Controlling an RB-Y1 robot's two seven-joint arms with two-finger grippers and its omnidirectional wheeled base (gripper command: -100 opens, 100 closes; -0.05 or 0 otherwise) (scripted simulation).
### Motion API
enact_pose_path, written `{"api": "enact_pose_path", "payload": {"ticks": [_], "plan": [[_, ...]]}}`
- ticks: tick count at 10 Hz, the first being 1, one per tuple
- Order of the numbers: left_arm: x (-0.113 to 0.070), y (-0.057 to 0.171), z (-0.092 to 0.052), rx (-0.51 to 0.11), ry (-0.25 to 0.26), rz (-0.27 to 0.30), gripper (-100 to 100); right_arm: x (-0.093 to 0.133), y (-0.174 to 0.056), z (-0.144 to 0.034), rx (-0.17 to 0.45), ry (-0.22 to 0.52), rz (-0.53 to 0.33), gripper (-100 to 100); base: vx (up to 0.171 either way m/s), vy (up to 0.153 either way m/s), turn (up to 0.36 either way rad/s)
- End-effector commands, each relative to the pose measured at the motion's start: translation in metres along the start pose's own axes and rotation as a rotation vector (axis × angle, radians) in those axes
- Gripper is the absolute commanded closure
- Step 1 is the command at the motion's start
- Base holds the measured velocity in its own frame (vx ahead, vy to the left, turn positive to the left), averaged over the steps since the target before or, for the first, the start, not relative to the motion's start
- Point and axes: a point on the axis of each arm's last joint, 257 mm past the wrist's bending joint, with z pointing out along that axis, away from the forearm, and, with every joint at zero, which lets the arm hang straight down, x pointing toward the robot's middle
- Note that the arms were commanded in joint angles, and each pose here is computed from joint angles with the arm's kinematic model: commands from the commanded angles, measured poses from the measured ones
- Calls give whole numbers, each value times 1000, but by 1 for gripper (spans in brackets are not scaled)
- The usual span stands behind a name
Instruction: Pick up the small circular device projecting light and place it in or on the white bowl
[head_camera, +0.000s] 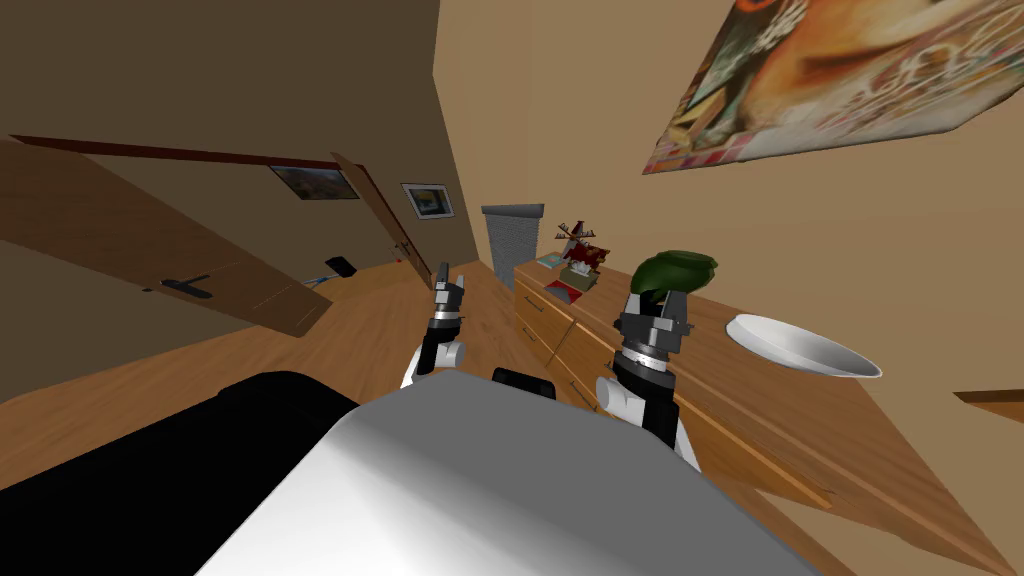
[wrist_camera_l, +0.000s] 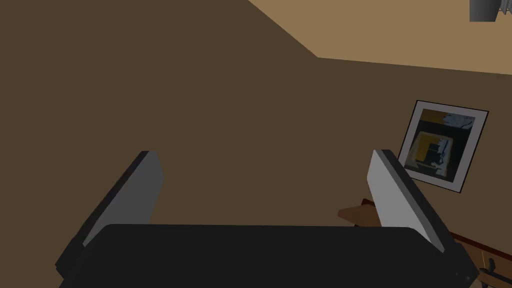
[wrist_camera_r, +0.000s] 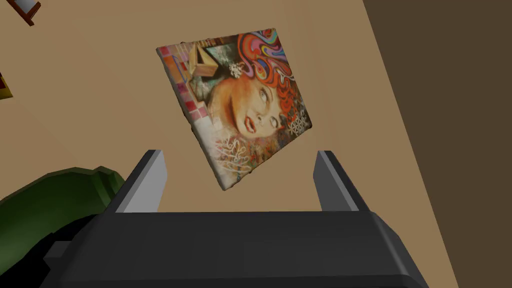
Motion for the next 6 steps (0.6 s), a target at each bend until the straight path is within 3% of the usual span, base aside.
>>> {"api": "enact_pose_path", "payload": {"ticks": [1,6], "plan": [[0,0,0,0,0,0,0,2,-1,-1,5,39,-30,-100,-7,2,-44],[0,0,0,0,0,0,0,-4,-8,-4,27,140,-189,-100,-27,11,-77]]}}
